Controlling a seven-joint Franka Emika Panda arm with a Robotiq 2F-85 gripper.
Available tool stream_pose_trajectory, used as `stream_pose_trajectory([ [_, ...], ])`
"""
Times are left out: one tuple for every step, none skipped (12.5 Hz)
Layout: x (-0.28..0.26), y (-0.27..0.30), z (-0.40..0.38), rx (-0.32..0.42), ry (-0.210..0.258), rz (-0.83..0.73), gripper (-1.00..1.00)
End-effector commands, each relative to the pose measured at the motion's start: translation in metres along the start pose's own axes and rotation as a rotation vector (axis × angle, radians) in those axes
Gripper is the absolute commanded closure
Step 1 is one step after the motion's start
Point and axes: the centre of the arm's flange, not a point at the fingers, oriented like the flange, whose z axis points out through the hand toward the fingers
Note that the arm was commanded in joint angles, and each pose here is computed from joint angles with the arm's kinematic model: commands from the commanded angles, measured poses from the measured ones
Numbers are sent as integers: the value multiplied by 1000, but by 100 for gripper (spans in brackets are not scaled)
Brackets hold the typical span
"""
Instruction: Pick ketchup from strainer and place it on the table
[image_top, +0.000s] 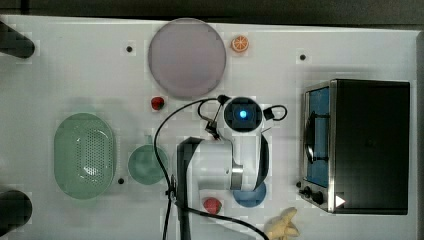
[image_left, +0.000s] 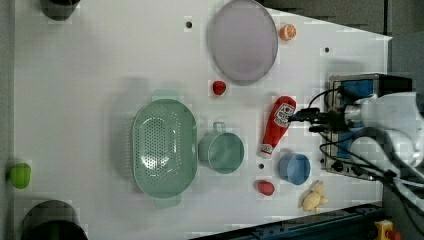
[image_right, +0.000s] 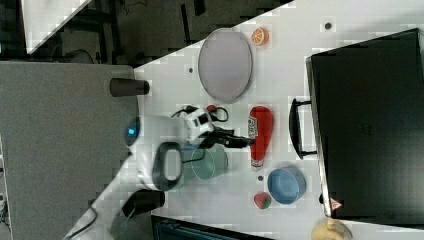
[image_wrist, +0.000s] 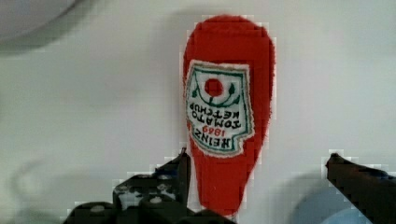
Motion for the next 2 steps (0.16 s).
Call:
stream_pose_trajectory([
  [22, -8, -134, 24, 123, 209, -100],
  [24, -7, -162, 13, 105, 267, -100],
])
